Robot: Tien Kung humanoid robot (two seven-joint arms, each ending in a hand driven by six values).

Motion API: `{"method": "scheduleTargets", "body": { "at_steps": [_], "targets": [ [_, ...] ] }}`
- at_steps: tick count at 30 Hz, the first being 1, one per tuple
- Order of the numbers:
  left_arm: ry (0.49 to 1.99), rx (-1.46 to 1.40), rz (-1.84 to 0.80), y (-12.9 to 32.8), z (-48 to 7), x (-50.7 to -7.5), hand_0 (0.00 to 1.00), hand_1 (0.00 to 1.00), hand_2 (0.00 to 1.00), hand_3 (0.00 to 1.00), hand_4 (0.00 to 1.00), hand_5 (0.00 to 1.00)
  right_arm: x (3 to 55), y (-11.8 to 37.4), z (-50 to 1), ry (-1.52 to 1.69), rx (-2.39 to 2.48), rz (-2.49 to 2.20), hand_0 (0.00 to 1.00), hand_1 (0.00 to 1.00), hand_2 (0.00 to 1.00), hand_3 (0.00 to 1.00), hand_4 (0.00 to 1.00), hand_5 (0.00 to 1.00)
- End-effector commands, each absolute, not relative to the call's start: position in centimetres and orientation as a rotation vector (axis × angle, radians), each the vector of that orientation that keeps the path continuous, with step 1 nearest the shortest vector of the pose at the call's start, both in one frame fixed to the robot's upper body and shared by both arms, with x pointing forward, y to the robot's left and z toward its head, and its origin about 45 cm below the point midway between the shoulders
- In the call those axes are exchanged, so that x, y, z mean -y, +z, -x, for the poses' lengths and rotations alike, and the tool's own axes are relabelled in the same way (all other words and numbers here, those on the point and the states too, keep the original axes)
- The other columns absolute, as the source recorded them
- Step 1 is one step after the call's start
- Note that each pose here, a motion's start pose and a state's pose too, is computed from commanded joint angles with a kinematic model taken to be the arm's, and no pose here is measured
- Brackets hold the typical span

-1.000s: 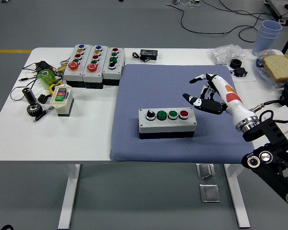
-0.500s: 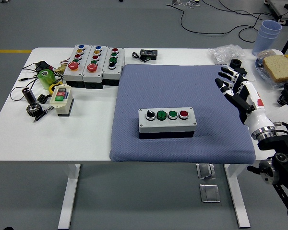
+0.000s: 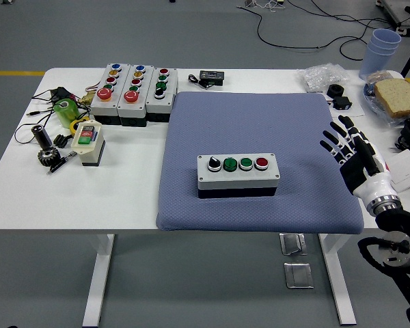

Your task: Pick up the button,place it on the desk,press the button,press the button

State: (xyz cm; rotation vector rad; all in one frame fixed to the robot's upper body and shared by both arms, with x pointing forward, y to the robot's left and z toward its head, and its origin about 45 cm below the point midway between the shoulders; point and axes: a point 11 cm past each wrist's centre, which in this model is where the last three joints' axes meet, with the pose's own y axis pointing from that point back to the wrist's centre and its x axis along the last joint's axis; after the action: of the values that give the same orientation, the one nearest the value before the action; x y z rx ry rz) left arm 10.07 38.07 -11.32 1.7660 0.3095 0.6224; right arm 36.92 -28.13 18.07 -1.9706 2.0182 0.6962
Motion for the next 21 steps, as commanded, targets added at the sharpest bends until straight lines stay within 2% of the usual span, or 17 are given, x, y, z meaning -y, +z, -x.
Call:
{"method": "scheduleTargets", "body": {
  "at_steps": [21],
  "targets": [
    [0.643, -0.308, -1.759, -11.13, -10.79, -38.18, 0.65, 0.635, 0.632, 0.548, 0.321, 0.852, 28.33, 18.53, -37.35, 0.688, -2.013, 1.959, 0.753, 0.711, 0.754, 0.695, 0.76, 0.405]
  ]
}}
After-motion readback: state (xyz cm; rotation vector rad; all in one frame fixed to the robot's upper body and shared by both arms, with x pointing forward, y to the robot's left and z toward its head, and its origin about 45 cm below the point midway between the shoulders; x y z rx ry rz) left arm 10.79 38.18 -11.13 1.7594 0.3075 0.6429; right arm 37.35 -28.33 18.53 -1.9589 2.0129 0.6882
